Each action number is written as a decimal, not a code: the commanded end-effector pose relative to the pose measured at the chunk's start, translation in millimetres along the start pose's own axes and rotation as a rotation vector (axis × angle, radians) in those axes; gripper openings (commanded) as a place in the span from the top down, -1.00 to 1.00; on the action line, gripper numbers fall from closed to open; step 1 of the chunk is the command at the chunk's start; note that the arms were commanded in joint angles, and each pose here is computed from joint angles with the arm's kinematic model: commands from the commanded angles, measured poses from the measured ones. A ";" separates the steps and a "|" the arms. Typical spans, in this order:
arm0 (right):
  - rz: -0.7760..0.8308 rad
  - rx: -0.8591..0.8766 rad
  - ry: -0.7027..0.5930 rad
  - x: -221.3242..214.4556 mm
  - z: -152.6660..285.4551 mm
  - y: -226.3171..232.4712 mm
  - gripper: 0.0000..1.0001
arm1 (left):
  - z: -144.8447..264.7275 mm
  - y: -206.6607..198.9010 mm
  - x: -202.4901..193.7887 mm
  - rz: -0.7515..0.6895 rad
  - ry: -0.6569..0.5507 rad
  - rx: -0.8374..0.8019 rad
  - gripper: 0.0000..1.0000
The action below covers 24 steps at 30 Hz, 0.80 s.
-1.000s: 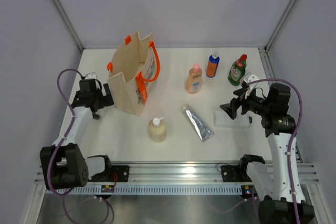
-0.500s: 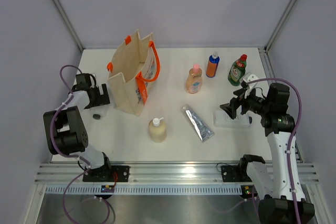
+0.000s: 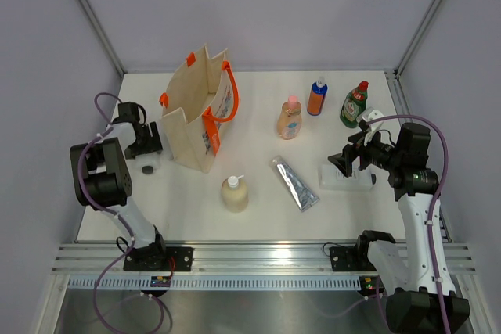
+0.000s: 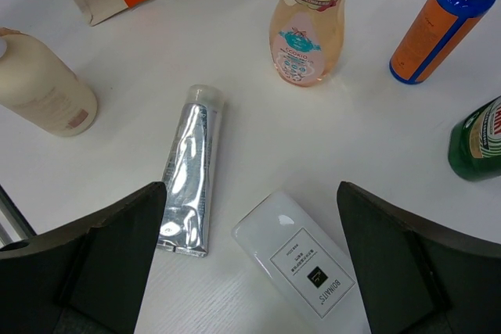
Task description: Place the personal care products into the canvas bag
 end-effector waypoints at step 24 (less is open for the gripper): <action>0.038 0.053 -0.009 -5.3 -5.2 0.0 -0.99 | 319.6 -32.3 84.6 0.172 -1.067 -0.270 1.00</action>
Point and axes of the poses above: each gripper's point midway between its finger pads, its own z axis back along the fingers, its own y axis along the line the jaws close on, x = y × z, the point moved 4 cm from there along z, back along the fingers, and after that the axes turned 6 degrees about -z, right-handed, at the moved point
